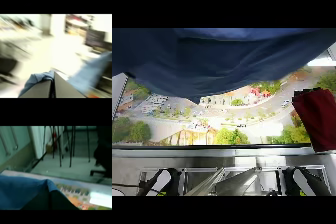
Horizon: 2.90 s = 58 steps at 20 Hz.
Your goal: Fold the shirts.
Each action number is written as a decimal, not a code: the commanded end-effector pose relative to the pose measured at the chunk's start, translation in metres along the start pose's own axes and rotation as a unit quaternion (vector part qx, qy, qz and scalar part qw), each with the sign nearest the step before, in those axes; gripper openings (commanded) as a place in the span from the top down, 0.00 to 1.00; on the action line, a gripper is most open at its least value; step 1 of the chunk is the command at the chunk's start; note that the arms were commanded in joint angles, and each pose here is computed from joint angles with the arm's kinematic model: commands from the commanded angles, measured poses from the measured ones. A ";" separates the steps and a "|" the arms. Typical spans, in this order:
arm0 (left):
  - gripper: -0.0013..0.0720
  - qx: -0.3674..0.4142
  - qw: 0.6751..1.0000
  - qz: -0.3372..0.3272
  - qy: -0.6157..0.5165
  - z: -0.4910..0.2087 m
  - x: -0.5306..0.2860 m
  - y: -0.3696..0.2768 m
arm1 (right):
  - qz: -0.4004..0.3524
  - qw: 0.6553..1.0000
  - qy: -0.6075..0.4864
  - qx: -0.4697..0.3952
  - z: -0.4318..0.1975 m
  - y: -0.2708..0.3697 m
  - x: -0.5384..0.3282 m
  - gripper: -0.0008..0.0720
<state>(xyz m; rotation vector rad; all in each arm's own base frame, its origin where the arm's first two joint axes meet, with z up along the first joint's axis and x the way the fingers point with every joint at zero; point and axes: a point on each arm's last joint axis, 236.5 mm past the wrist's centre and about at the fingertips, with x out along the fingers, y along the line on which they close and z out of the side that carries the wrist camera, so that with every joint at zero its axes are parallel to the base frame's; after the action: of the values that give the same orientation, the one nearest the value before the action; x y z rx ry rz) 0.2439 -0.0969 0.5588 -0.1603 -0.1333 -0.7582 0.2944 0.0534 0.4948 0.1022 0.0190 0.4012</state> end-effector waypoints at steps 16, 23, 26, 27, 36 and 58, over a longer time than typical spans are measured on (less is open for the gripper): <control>0.95 -0.213 0.875 0.063 0.431 -0.437 0.121 0.249 | 0.049 0.879 0.359 0.310 -0.358 -0.127 0.187 0.97; 0.96 -0.316 0.815 0.110 0.473 -0.608 0.097 0.340 | -0.013 0.800 0.410 0.438 -0.563 -0.178 0.237 0.97; 0.96 -0.301 0.829 0.126 0.454 -0.603 0.106 0.356 | -0.011 0.809 0.391 0.438 -0.561 -0.189 0.253 0.97; 0.96 -0.292 0.837 0.132 0.444 -0.593 0.110 0.359 | -0.009 0.816 0.382 0.433 -0.550 -0.194 0.257 0.97; 0.97 -0.172 0.889 0.172 0.389 -0.470 0.126 0.363 | 0.003 0.822 0.372 0.432 -0.513 -0.206 0.256 0.97; 0.97 -0.233 0.756 0.182 0.584 -0.608 0.056 0.324 | -0.103 0.798 0.487 0.340 -0.570 -0.229 0.216 0.97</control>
<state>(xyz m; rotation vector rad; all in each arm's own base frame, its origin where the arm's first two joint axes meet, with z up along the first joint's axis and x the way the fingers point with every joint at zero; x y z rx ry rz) 0.5595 -0.0167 -0.0485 -0.0981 1.1980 -0.3873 0.5649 -0.0096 -0.0865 0.6581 1.1746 0.2097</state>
